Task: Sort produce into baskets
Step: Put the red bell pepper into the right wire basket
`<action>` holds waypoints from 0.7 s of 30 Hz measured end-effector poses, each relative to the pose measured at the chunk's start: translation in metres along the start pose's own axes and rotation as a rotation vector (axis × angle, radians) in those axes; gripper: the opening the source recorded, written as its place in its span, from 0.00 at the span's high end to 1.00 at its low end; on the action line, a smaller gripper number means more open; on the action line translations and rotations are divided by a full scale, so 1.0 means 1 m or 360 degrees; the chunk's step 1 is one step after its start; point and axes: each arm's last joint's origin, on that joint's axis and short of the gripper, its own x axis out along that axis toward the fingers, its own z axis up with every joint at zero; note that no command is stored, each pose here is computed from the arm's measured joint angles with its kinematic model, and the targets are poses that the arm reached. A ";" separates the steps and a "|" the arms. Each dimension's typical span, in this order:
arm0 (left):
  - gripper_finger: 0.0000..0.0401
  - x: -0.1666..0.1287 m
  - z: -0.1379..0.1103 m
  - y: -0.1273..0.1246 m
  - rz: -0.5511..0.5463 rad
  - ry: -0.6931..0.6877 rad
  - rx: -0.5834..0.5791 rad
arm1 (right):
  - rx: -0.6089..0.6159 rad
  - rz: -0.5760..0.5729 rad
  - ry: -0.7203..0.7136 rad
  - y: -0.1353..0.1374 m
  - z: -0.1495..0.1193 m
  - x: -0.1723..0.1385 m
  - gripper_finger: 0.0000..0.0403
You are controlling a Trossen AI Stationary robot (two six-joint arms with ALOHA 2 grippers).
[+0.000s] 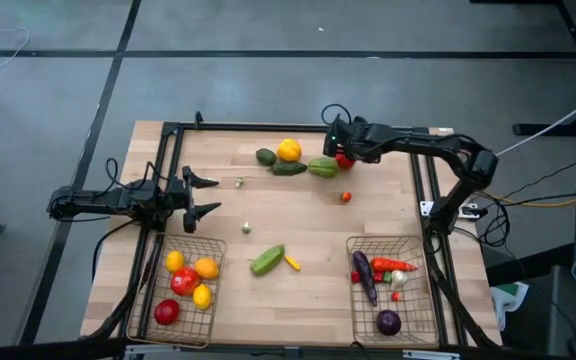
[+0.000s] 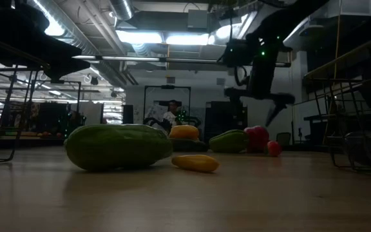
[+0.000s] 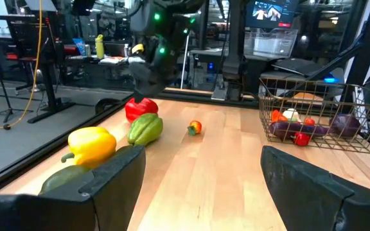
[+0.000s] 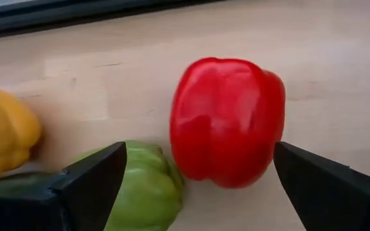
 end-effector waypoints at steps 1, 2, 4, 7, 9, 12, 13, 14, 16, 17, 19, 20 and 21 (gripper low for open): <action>0.24 0.000 0.000 0.000 0.0000 0.0000 0.0000 | 0.0013 -0.0018 -0.0001 0.000 -0.001 0.002 0.03; 0.24 0.000 0.000 0.000 0.0000 0.0000 0.0000 | 0.0028 -0.0038 0.0001 0.000 -0.001 0.005 0.03; 0.24 0.000 0.000 0.000 0.0000 0.0000 0.0000 | 0.0060 -0.0071 -0.0001 -0.001 -0.003 0.009 0.03; 0.24 0.000 0.000 0.000 0.0000 0.0000 0.0000 | 0.0079 -0.0111 -0.0020 -0.001 -0.004 0.014 0.03; 0.24 0.000 0.000 0.000 0.0000 0.0000 0.0000 | 0.0075 -0.0132 -0.0041 -0.001 -0.004 0.016 0.03; 0.24 0.000 0.000 0.000 0.0000 0.0001 0.0001 | 0.0072 -0.0157 -0.0081 -0.001 -0.004 0.018 0.03; 0.24 0.000 0.000 0.000 0.0000 0.0000 0.0000 | 0.0075 -0.0166 -0.0097 -0.002 -0.002 0.018 0.03; 0.24 0.000 0.000 0.000 0.0000 0.0000 0.0001 | 0.0081 -0.0169 -0.0103 -0.002 -0.001 0.018 0.03; 0.24 0.000 0.000 0.000 0.0000 0.0000 0.0001 | 0.0092 -0.0176 -0.0108 -0.003 0.001 0.019 0.03; 0.24 0.000 0.000 0.000 0.0000 0.0000 0.0000 | 0.0100 -0.0178 -0.0106 -0.004 0.003 0.019 0.03; 0.24 0.000 0.000 0.000 0.0000 0.0000 0.0001 | 0.0115 -0.0178 -0.0085 -0.006 0.006 0.022 0.03; 0.24 0.000 0.000 0.000 0.0000 0.0000 0.0001 | 0.0120 -0.0178 -0.0070 -0.006 0.007 0.023 0.03; 0.24 0.000 0.000 0.000 0.0000 0.0000 0.0001 | 0.0122 -0.0182 -0.0049 -0.007 0.008 0.026 0.03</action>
